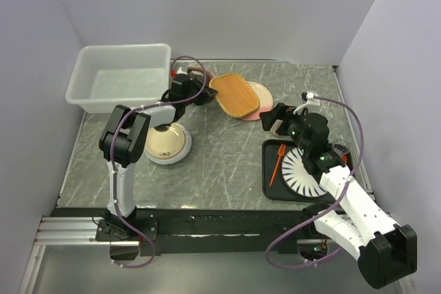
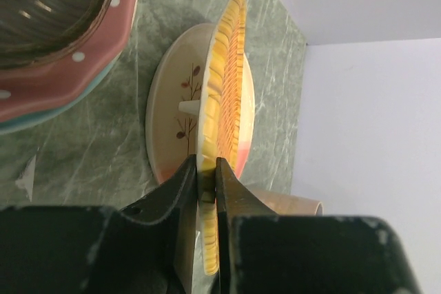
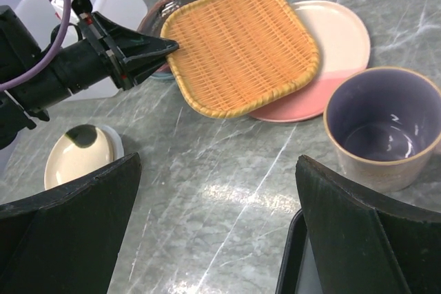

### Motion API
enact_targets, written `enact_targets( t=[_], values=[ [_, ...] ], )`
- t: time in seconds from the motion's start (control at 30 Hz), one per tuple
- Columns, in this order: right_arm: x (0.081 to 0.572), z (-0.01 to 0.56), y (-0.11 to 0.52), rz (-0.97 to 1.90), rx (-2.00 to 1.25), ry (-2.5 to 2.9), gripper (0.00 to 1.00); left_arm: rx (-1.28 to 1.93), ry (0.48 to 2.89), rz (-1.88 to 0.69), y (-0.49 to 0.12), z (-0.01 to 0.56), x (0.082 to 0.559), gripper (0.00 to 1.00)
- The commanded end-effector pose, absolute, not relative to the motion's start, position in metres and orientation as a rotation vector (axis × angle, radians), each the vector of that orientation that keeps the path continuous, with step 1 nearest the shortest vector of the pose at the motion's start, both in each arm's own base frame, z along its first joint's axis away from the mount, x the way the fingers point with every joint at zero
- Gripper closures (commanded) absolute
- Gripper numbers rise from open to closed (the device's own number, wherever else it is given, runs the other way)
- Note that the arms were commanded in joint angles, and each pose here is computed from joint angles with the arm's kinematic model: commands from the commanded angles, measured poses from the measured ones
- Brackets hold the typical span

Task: Place the plates into the plastic bin on the countertop
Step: Pick up the plate at the center of the board.

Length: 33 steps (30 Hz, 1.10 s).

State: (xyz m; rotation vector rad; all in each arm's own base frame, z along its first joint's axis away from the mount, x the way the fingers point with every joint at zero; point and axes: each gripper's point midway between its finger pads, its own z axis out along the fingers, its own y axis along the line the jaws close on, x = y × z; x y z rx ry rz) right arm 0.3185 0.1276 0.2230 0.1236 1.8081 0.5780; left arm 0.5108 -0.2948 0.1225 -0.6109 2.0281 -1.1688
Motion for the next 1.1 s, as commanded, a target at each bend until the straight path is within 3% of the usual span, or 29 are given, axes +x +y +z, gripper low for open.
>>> enact_targets(
  t=[0.0,0.27,1.07],
  values=[
    [0.320,0.232,0.141,0.655,0.101,1.780,0.00,-0.499,1.878,-1.262,-0.293,0.195,0.504,0.99],
    [0.323,0.215,0.170,0.783,0.068,1.847,0.00,-0.475,1.933,-1.242,-0.279,0.184,0.483,0.99],
    [0.366,0.105,0.221,0.719,0.220,2.133,0.00,-0.433,2.123,-0.963,-0.233,0.111,0.441,0.99]
  ],
)
